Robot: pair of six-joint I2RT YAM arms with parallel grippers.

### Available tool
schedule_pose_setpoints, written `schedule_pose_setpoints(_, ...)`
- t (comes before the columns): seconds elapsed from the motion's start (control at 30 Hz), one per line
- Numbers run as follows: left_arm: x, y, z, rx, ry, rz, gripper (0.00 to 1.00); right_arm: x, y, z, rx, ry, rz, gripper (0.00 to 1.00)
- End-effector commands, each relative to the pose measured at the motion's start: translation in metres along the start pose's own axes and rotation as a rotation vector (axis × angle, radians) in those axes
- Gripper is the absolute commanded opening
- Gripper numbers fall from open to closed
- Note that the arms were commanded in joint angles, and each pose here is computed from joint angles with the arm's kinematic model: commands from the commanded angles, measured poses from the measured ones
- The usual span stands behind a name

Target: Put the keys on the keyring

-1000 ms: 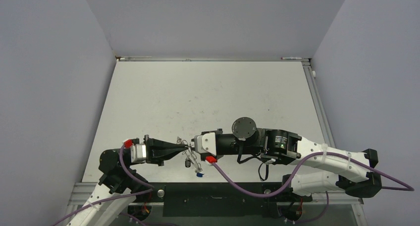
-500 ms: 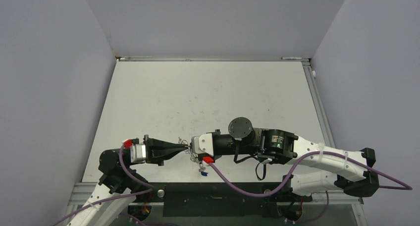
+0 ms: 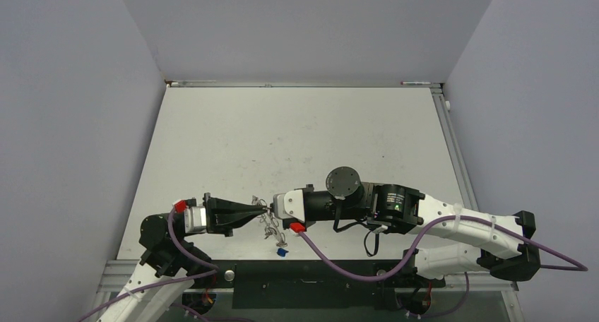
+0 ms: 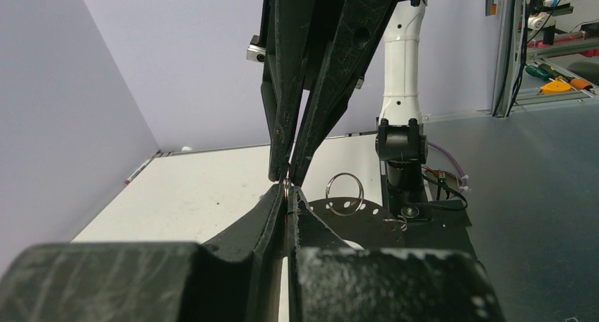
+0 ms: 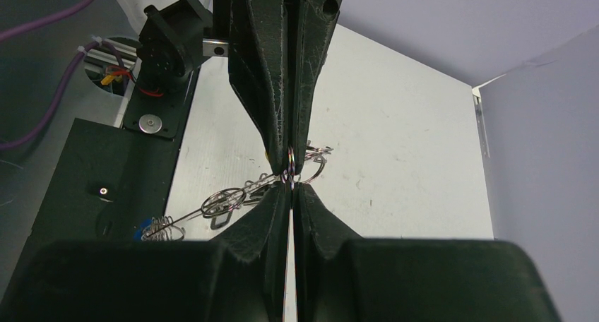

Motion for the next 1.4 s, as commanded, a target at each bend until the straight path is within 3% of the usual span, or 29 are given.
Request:
schedule_pose_setpoints(0.0, -0.001, -0.001, -0.016, -0.061, -0.069, -0.011, 0.00, 0.000, -0.003, 0.001, -0.014, -0.032, 0.015, 0.05)
schedule_pose_setpoints(1.2, 0.001, -0.001, -0.017, -0.073, -0.085, -0.025, 0.00, -0.008, 0.001, 0.014, -0.061, -0.086, 0.005, 0.06)
schedule_pose_setpoints(1.37, 0.001, -0.001, -0.017, -0.071, -0.083, -0.026, 0.00, -0.001, -0.001, 0.014, -0.063, -0.072, 0.031, 0.25)
Point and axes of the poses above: each gripper's point midway between its finger pads, its own x axis back along the fingers, its own y axis along the line the jaws close on, z = x × y, the point moved 10 cm from there along x, back along the fingers, and after that the axes turned 5 degrees about x, right-handed, at the moved point
